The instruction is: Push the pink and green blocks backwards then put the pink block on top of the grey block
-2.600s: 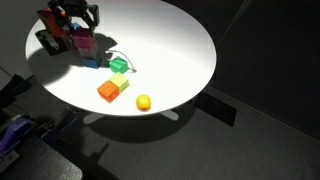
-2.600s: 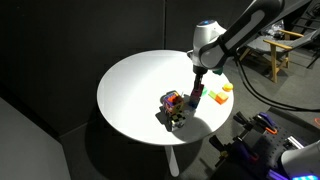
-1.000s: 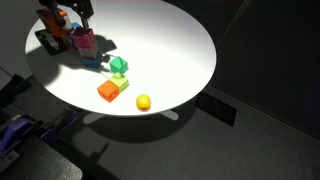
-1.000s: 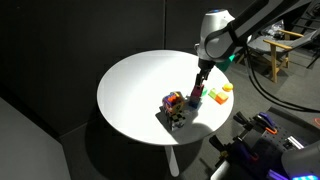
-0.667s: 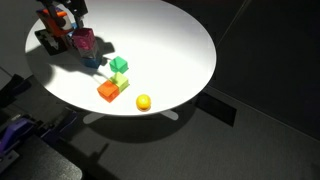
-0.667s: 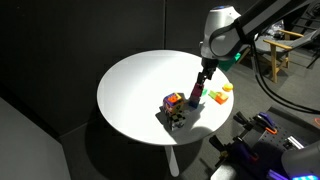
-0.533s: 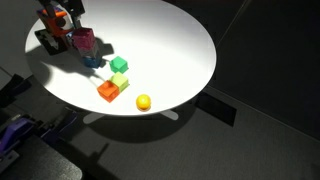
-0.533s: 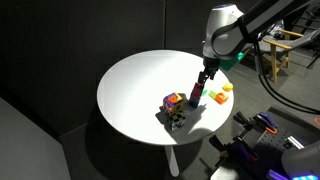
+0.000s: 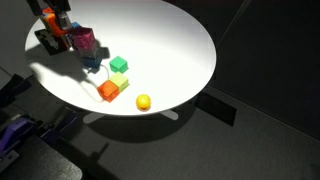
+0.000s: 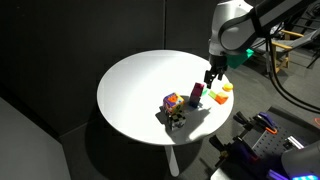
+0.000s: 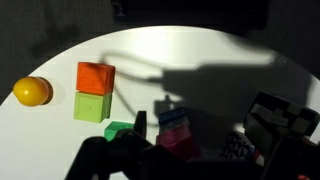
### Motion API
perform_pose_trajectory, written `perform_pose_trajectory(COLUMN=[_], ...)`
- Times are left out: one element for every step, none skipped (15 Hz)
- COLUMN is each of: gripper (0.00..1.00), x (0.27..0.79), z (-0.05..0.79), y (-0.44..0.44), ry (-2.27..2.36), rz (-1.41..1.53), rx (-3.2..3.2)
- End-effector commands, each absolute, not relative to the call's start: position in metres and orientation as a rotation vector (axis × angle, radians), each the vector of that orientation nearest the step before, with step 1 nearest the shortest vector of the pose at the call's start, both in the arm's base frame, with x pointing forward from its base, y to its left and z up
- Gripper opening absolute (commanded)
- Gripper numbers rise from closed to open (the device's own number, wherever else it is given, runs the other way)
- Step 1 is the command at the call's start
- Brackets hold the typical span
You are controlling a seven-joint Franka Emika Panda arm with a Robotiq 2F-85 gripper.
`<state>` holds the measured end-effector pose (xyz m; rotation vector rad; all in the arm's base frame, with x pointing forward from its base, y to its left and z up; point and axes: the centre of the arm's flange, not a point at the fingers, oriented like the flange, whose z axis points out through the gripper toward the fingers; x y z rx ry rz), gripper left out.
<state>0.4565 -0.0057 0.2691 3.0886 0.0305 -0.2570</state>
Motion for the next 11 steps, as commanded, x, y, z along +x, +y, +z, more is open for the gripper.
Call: perform_pose_trajectory(gripper=[1.0,1.0,1.0,1.0,1.0,1.0,1.0,1.0,1.0,1.0,1.0], x=[0.436,0.434,0.432,0.431,0.443,0.442,0.44,0.44,0.44,0.44,0.44], z=[0.289,0.291,0.292,0.293,0.281,0.283,0.284,0.285,0.285,0.285,0.285], y=[-0.002,-0.002,-0.003,-0.003,-0.004,-0.004,-0.004,-0.004,-0.004,-0.004,-0.004], ry=[0.019,0.022,0.027,0.035,0.034,0.034,0.034,0.034,0.034,0.034,0.034], rz=[-0.264,-0.26,-0.257,-0.253,-0.256,-0.253,-0.25,-0.248,-0.248,-0.248,-0.248], rx=[3.084,3.083,3.083,3.085,3.085,3.085,3.085,3.085,3.085,3.085,3.085])
